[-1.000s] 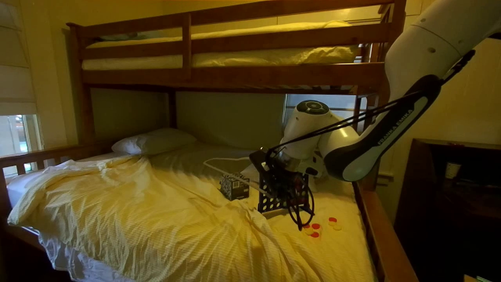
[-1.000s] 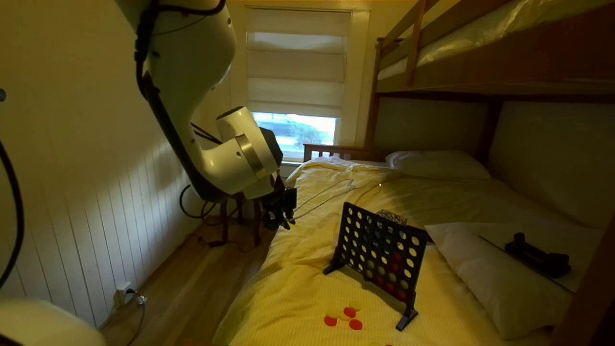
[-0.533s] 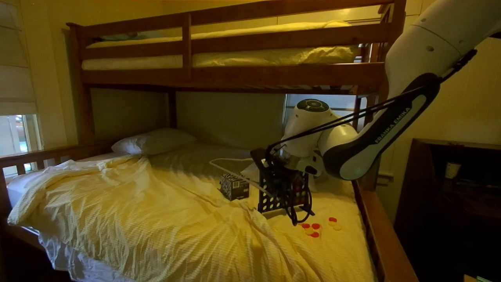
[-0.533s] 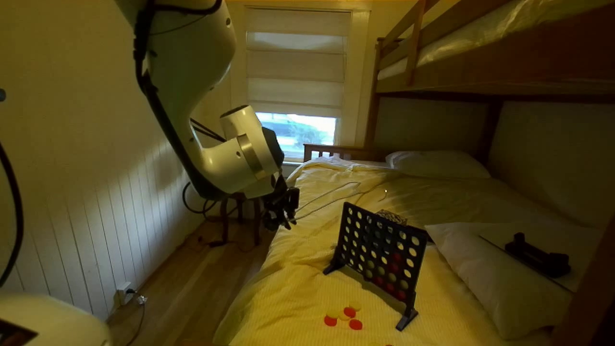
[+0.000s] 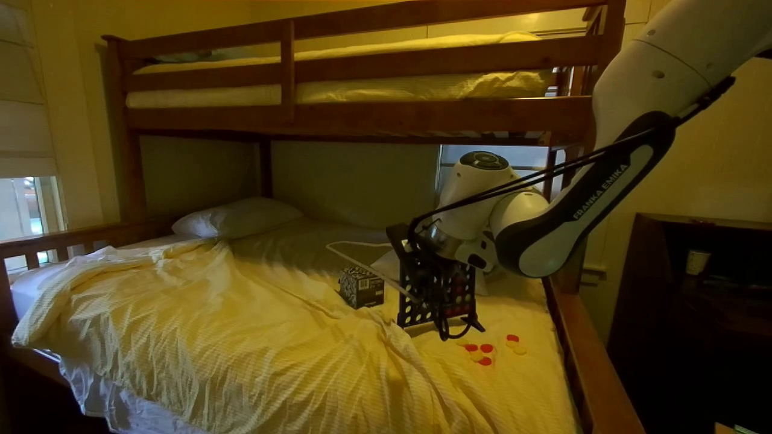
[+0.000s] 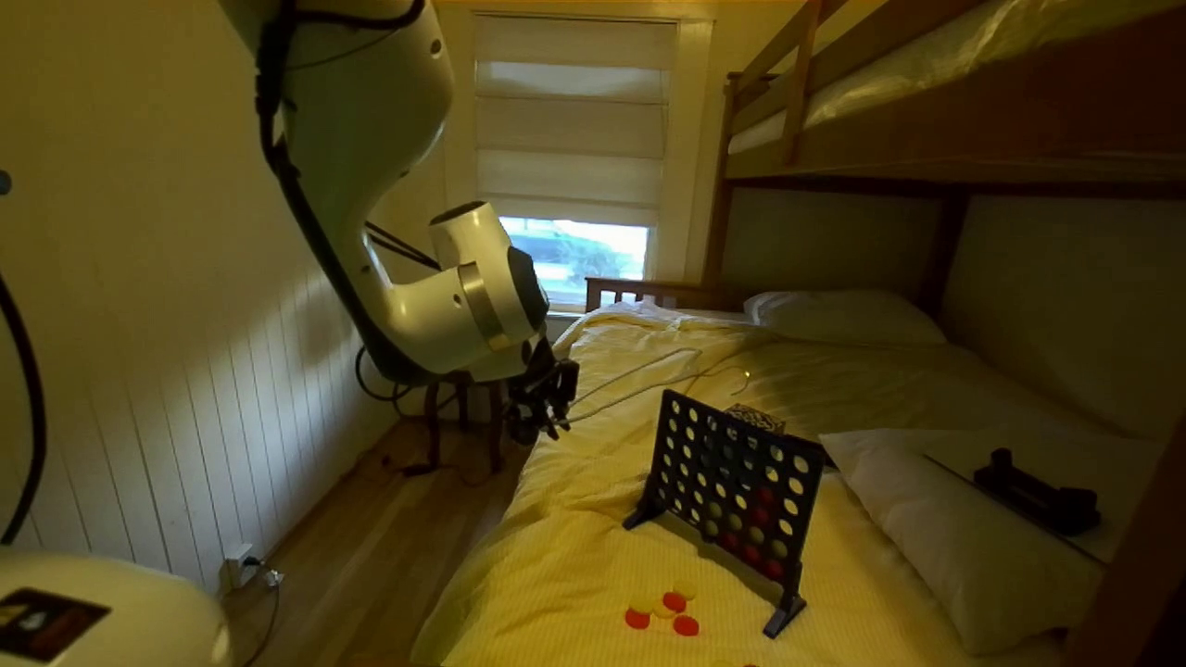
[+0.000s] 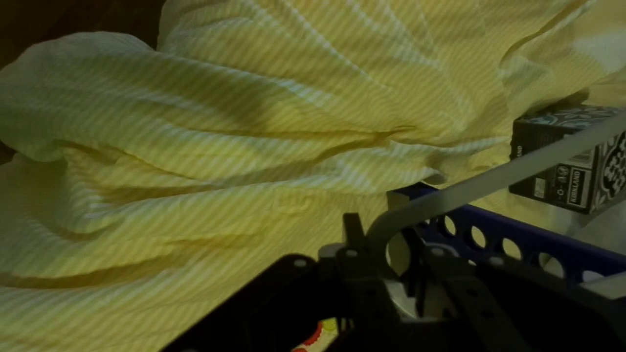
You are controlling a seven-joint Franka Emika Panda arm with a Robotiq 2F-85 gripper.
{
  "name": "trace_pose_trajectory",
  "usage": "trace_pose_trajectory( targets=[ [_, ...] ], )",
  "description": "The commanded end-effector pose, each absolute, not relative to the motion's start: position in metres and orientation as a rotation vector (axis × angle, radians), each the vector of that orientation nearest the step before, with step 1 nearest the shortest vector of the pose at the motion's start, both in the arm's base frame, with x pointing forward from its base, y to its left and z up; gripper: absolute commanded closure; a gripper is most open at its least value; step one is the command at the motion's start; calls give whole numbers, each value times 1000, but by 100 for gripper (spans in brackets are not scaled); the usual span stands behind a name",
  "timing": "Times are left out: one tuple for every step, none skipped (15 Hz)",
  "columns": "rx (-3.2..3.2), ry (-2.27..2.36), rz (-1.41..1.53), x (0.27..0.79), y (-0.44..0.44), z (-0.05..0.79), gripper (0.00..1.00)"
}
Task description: Pick up the hang wire and put it on the black object
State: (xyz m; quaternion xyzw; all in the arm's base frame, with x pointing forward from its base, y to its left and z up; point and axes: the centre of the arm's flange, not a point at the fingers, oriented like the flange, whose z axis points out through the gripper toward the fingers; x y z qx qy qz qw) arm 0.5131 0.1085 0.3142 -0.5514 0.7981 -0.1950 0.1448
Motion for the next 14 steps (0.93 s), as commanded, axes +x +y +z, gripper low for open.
trace_pose_trajectory(
  targets=[
    [-1462, 2350, -511, 478, 131, 284, 95],
    [-1453, 2353, -501, 477, 131, 283, 95],
    [-1440, 2362, -491, 475, 131, 281, 95],
    [-1427, 2369, -488, 473, 132, 279, 95],
    [-1418, 2373, -485, 471, 132, 279, 95],
    [-1405, 2384, -491, 469, 133, 278, 95],
    [-1390, 2397, -500, 467, 134, 278, 95],
    [-1375, 2409, -505, 466, 133, 278, 95],
    [-1365, 2417, -511, 466, 133, 279, 95],
    [-1356, 2420, -514, 467, 133, 277, 95],
    [-1346, 2423, -520, 466, 135, 278, 95],
    [-1339, 2422, -521, 466, 135, 276, 95],
    [-1333, 2416, -522, 467, 135, 271, 95],
    [-1328, 2414, -525, 465, 138, 271, 95]
  ],
)
